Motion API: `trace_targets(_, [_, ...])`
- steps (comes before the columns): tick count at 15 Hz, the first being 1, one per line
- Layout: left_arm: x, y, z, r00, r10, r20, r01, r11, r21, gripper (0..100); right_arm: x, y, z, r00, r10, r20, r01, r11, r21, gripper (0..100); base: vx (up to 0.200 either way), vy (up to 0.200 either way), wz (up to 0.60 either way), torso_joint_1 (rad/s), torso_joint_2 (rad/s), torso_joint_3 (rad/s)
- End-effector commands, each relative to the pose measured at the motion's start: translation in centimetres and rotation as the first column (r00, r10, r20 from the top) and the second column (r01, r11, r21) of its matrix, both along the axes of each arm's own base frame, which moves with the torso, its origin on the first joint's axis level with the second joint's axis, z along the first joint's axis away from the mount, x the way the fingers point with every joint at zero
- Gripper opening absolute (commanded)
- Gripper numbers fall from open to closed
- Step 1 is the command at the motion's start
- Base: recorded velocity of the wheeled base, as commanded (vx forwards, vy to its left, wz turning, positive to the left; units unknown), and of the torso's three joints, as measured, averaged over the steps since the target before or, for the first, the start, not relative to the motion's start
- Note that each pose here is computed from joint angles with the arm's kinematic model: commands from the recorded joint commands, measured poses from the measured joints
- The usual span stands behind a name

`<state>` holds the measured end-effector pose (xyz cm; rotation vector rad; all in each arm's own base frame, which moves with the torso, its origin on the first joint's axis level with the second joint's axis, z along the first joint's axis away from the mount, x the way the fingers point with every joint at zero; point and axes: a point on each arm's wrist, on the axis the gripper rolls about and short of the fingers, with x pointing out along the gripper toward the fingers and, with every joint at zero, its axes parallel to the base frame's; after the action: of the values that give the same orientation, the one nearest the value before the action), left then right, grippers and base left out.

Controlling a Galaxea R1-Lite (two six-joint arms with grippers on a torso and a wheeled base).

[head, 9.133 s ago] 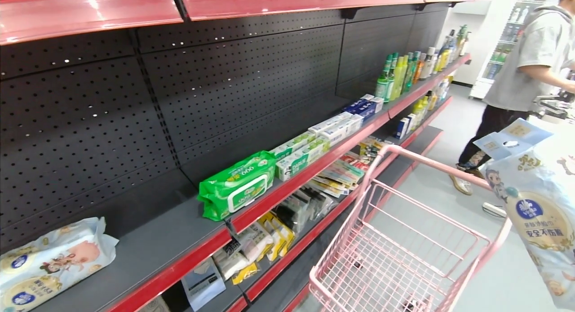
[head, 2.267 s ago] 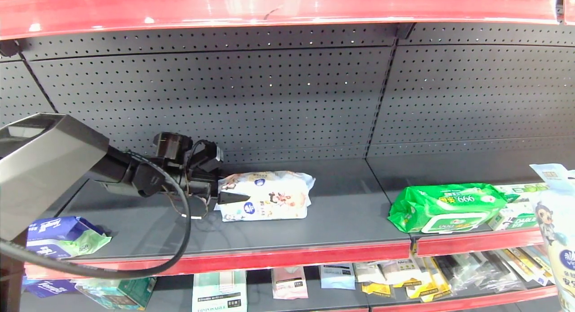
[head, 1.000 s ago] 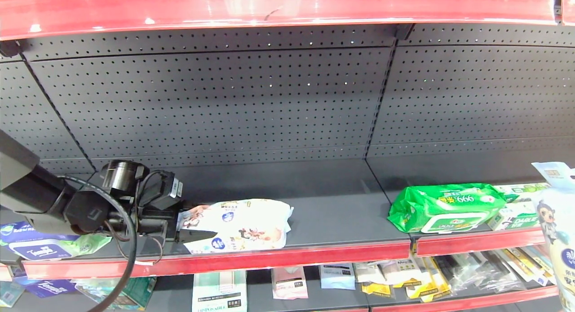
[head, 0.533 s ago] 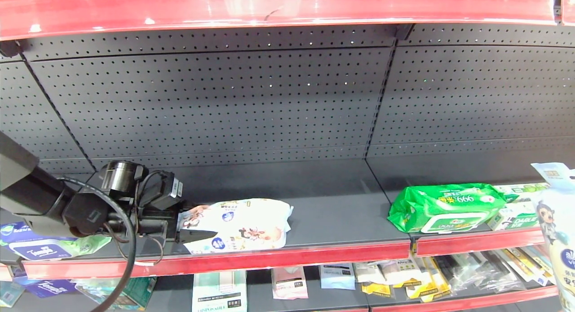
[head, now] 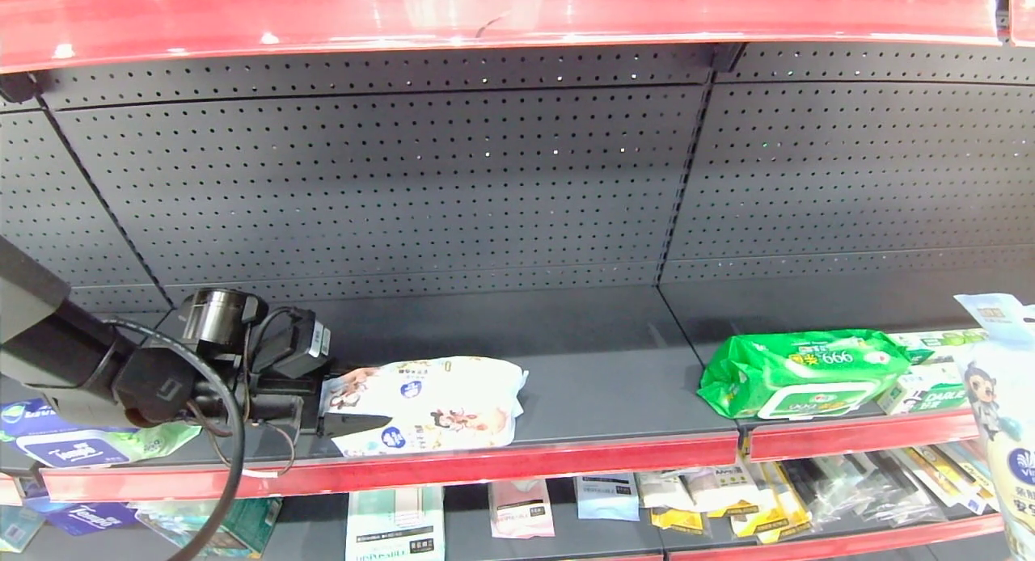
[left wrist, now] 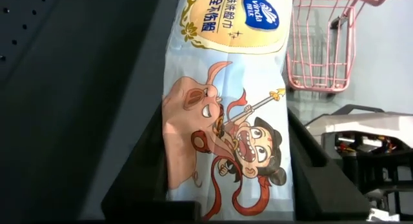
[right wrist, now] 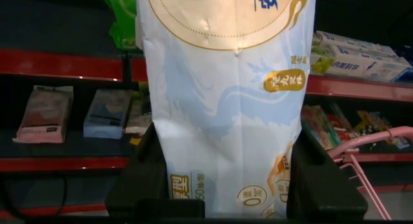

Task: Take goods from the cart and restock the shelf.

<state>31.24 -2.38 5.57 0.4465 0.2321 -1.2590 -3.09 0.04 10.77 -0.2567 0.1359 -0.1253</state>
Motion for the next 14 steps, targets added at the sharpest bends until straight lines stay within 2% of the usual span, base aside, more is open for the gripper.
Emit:
trace_targets(1, [-0.1, 0.0, -0.2, 1.000, 0.000, -0.007, 0.000, 1.000, -0.001, 100, 0.0, 0.0, 0.0, 1.000, 0.000, -0.003, 0.000, 1.000, 0.001, 0, 0.000, 0.000, 0.00, 0.000, 0.00, 0.000])
trace_targets(5, [-0.2, 0.0, 0.3, 1.000, -0.005, -0.002, 0.005, 1.000, -0.012, 100, 0.0, 0.0, 0.0, 1.000, 0.000, -0.003, 0.000, 1.000, 0.001, 0, 0.000, 0.000, 0.00, 0.000, 0.00, 0.000])
trace_targets(8, [-0.6, 0.0, 2.7, 1.000, 0.004, 0.024, -0.002, 0.999, -0.053, 100, 0.0, 0.0, -0.1, 1.000, 0.000, -0.005, 0.000, 1.000, 0.000, 0, 0.000, 0.000, 0.00, 0.000, 0.00, 0.000])
trace_targets(11, [-1.3, -0.2, 5.5, 0.999, 0.039, -0.005, -0.040, 0.994, -0.106, 100, 0.1, 0.0, -0.4, 1.000, 0.000, -0.017, 0.000, 1.000, 0.002, 0, 0.000, 0.000, 0.00, 0.000, 0.00, 0.000])
trace_targets(13, [-1.1, -0.4, 6.7, 0.999, 0.049, 0.006, -0.048, 0.991, -0.125, 100, 0.1, 0.0, -0.4, 1.000, 0.000, -0.018, 0.000, 1.000, 0.002, 0, 0.000, 0.000, 0.00, 0.000, 0.00, 0.000])
trace_targets(14, [-0.9, -0.3, 6.9, 0.997, 0.074, 0.011, -0.072, 0.990, -0.122, 100, 0.1, 0.0, -0.4, 1.000, 0.002, -0.018, -0.002, 1.000, -0.001, 0, 0.000, 0.000, 0.00, 0.000, 0.00, 0.000])
